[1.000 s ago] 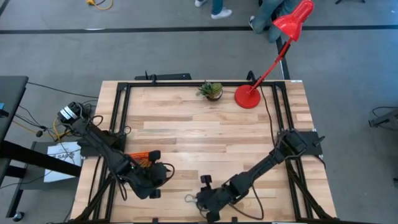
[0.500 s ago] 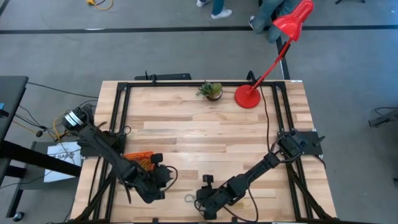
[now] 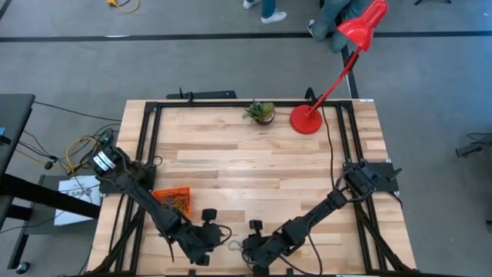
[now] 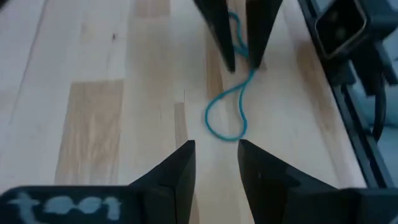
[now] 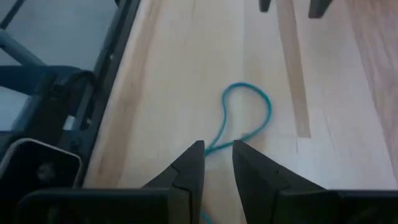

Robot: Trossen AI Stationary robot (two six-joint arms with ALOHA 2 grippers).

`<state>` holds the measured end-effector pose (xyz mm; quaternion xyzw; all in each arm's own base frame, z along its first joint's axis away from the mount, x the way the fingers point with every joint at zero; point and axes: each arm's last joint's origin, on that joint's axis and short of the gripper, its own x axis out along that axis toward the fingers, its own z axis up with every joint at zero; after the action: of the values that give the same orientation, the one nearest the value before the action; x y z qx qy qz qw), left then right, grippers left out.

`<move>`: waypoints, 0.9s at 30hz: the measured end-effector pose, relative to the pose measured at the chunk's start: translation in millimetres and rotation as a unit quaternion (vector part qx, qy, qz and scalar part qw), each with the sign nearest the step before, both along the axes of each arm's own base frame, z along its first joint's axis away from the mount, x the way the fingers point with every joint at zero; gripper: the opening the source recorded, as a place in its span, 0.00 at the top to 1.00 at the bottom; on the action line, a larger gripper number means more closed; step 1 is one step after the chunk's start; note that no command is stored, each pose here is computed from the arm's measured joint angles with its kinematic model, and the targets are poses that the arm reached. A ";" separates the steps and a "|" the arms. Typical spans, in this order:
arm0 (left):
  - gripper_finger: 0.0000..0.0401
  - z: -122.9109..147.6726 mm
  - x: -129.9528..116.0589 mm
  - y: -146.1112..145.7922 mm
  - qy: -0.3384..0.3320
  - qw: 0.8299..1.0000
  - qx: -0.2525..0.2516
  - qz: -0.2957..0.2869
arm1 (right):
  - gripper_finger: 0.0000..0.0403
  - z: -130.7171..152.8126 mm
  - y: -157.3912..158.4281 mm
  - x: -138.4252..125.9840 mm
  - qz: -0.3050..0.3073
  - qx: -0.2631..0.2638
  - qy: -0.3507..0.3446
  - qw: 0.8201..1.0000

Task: Pick and place rubber bands into bin
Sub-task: Put the blue rubber band into the orange basket

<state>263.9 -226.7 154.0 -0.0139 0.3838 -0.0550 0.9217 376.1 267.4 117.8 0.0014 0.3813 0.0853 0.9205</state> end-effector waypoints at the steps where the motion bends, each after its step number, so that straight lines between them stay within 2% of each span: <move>1: 0.72 0.5 0.8 -0.2 -0.005 1.000 -0.002 0.002 | 0.80 -0.1 -1.5 0.9 -0.002 0.000 0.001 1.000; 12: 0.72 5.2 4.9 -3.2 -0.032 0.999 -0.027 0.004 | 0.80 0.6 -1.6 2.6 0.014 0.021 0.007 1.000; 18: 0.72 5.5 5.4 -2.6 -0.038 0.999 -0.024 0.013 | 0.80 -18.4 -2.0 9.8 0.009 0.037 0.015 0.999; 27: 0.72 5.4 5.4 -2.6 -0.037 0.999 -0.025 0.013 | 0.83 -29.2 -4.1 19.6 -0.018 -0.007 0.008 1.000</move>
<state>269.3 -229.3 159.4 -0.0398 0.3478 -0.0527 0.9352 395.7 263.3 88.6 0.0029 0.3892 0.0659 0.9188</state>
